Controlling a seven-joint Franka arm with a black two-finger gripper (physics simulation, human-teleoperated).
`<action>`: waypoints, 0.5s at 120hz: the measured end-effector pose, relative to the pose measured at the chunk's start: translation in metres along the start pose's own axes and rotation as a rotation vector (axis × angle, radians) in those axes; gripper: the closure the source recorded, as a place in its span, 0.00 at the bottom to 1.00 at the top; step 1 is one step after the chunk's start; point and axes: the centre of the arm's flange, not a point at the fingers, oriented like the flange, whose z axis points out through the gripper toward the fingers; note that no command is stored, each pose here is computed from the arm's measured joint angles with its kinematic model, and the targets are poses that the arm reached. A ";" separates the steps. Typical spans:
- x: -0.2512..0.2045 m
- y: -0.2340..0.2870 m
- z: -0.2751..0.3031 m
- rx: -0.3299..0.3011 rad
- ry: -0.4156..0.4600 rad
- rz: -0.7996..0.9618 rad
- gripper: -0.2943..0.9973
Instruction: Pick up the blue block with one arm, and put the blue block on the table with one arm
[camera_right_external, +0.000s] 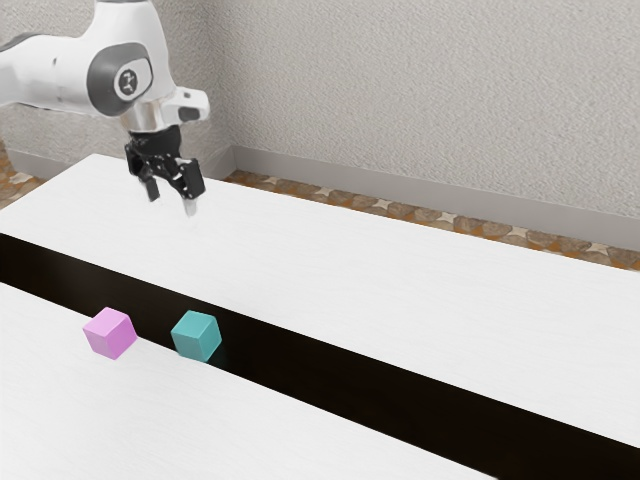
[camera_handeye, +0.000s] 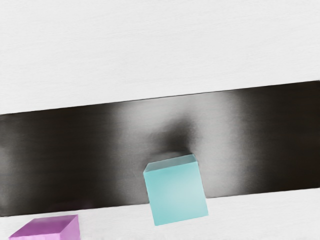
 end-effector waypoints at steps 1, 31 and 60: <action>0.000 0.000 -0.005 0.003 0.002 0.000 0.23; -0.006 0.015 -0.107 0.113 -0.019 0.019 0.23; -0.023 0.015 -0.107 0.154 -0.150 -0.017 0.23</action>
